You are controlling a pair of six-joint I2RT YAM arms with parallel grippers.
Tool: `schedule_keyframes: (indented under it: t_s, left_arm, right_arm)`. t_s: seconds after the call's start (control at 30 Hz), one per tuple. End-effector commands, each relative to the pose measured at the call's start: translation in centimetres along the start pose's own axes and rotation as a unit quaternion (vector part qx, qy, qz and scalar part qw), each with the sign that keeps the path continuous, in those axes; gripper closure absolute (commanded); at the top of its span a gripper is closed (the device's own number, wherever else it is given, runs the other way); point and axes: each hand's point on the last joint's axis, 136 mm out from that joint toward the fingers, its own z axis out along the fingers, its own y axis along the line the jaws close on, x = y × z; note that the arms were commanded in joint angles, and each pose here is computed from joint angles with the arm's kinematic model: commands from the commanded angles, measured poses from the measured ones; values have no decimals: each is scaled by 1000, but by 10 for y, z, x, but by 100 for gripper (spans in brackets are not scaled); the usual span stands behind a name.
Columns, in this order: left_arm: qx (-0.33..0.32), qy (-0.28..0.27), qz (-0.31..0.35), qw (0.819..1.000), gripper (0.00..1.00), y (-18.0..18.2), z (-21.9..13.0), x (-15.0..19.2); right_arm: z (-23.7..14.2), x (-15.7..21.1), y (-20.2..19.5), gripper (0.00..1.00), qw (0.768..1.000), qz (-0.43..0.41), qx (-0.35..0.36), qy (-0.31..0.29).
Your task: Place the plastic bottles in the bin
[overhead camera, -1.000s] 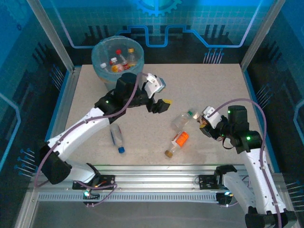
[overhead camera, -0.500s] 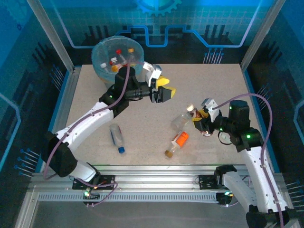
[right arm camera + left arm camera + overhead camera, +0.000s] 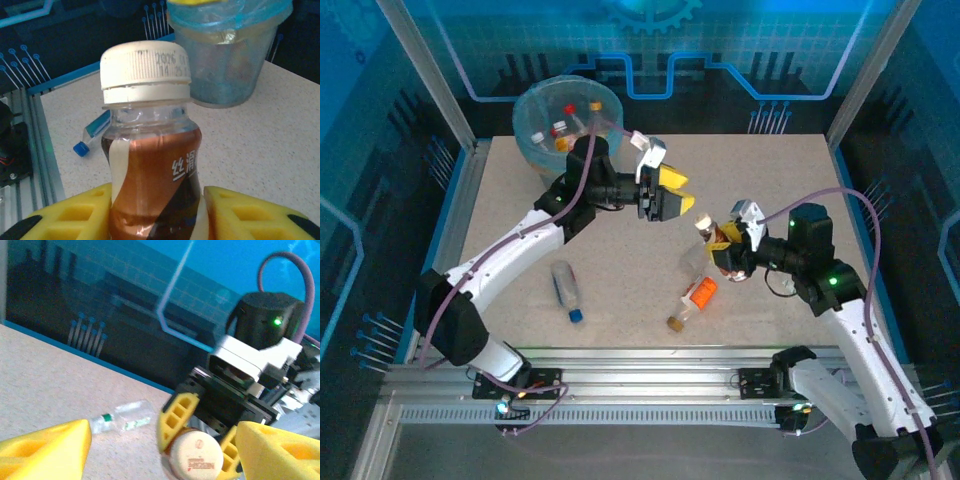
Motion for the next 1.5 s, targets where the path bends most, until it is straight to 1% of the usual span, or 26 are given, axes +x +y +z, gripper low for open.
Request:
schedule_keyframes:
  t_s: [0.0, 0.17, 0.37, 0.4, 0.47, 0.5, 0.63, 0.73, 0.9, 1.1, 1.27, 1.3, 1.33, 1.37, 1.4, 1.47]
  left_arm:
    - [66, 29, 20, 997, 23, -32, 5, 4]
    - [89, 55, 12, 994, 25, -42, 9, 12]
    - [87, 71, 13, 994, 29, -42, 9, 21]
    - [85, 71, 13, 994, 28, -41, 9, 22]
    - [75, 71, 16, 995, 21, -37, 10, 23]
    - [70, 70, 17, 995, 20, -35, 11, 23]
    - [67, 67, 17, 995, 21, -33, 12, 21]
    - [77, 68, 13, 995, 28, -36, 13, 21]
    - [84, 73, 9, 994, 43, -39, 15, 23]
    - [83, 71, 11, 994, 62, -40, 15, 21]
    - [73, 51, 20, 996, 70, -39, 16, 9]
    - [70, 47, 22, 996, 70, -39, 16, 7]
    - [65, 42, 24, 997, 66, -37, 16, 5]
    - [57, 38, 25, 997, 56, -35, 17, 3]
    - [46, 33, 24, 998, 50, -31, 18, 0]
    - [44, 31, 21, 998, 49, -28, 19, -1]
  right_arm:
    - [1, -31, 7, 57, 999, -24, -5, -35]
    - [9, -33, 11, 56, 999, -37, -8, -27]
    - [9, -38, 13, 56, 998, -40, -6, -38]
    - [8, -39, 14, 56, 998, -41, -7, -41]
    - [7, -42, 17, 56, 998, -46, -14, -47]
    - [6, -43, 18, 56, 998, -46, -14, -47]
    - [5, -44, 20, 56, 997, -48, -18, -49]
    - [4, -44, 20, 56, 997, -45, -15, -52]
    - [2, -47, 23, 55, 997, -46, -18, -66]
    - [2, -47, 23, 54, 997, -46, -18, -64]
    - [4, -48, 22, 52, 997, -46, -19, -58]
    - [4, -49, 22, 52, 997, -47, -20, -58]
    - [4, -49, 22, 52, 997, -49, -20, -58]
    - [4, -50, 22, 52, 997, -51, -21, -58]
    - [4, -51, 22, 52, 997, -52, -22, -57]
    - [5, -52, 23, 52, 997, -55, -27, -57]
